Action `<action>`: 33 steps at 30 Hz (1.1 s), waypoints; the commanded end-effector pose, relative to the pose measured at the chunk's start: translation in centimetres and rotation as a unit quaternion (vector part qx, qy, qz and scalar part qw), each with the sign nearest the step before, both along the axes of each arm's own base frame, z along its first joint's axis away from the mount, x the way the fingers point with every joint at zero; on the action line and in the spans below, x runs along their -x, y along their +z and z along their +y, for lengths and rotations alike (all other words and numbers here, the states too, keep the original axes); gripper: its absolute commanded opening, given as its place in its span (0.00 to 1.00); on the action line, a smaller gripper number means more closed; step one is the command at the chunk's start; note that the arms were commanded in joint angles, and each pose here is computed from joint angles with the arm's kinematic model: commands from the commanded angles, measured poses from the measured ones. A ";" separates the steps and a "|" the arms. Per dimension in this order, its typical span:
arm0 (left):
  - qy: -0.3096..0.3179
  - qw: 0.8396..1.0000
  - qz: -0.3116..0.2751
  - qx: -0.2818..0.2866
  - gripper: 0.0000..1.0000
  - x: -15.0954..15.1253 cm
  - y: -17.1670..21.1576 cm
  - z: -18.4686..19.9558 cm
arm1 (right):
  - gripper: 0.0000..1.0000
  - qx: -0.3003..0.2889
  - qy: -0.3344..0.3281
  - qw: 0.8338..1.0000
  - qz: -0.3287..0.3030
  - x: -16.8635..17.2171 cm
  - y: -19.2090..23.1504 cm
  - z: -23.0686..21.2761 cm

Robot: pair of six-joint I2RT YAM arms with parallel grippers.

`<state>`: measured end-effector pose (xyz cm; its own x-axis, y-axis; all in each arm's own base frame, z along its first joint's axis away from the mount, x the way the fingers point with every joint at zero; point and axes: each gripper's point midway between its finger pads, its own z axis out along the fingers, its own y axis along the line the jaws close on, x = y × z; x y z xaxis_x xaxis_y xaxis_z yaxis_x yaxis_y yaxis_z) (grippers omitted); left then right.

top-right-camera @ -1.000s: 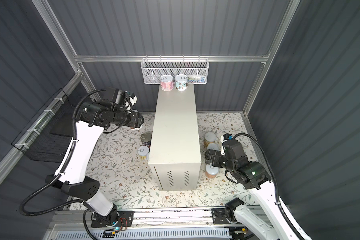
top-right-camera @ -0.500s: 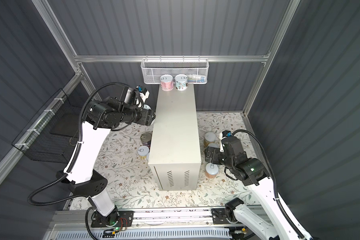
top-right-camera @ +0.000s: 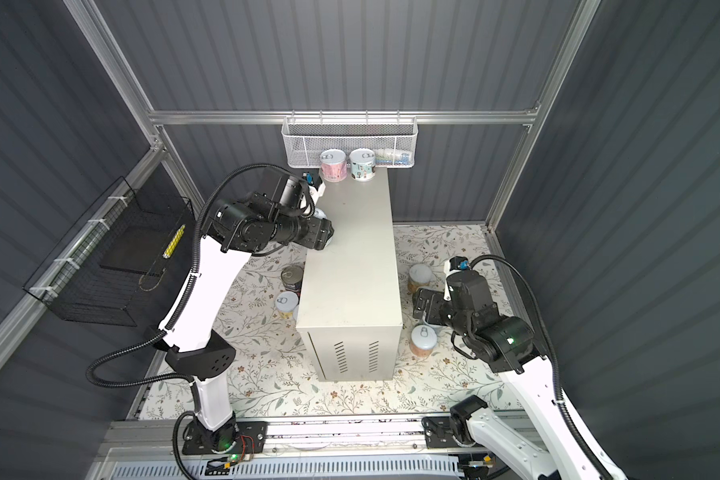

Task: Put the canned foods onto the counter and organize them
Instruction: 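Carry the can with the left gripper up over the cabinet top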

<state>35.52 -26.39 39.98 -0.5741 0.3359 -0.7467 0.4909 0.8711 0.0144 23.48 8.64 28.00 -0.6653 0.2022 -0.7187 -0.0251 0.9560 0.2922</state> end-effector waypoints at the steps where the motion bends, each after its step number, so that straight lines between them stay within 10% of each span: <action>1: -0.010 0.999 -0.038 0.029 0.00 0.0 2.6 -0.3 | 0.99 -0.003 -0.012 1.000 -0.020 0.2 1.1 -0.6; 16: -0.055 0.997 -0.018 0.054 0.24 -1.0 1.1 -3.7 | 0.99 -0.012 0.004 1.000 -0.017 -0.5 0.9 0.4; 24: -0.067 0.995 -0.027 0.062 0.99 -1.1 1.7 -4.2 | 0.99 -0.016 0.016 1.000 -0.016 -1.1 1.1 1.1; 33: -0.067 0.995 -0.036 0.060 1.00 -0.7 2.3 -3.6 | 0.99 -0.022 0.027 0.999 -0.009 -1.5 1.0 1.8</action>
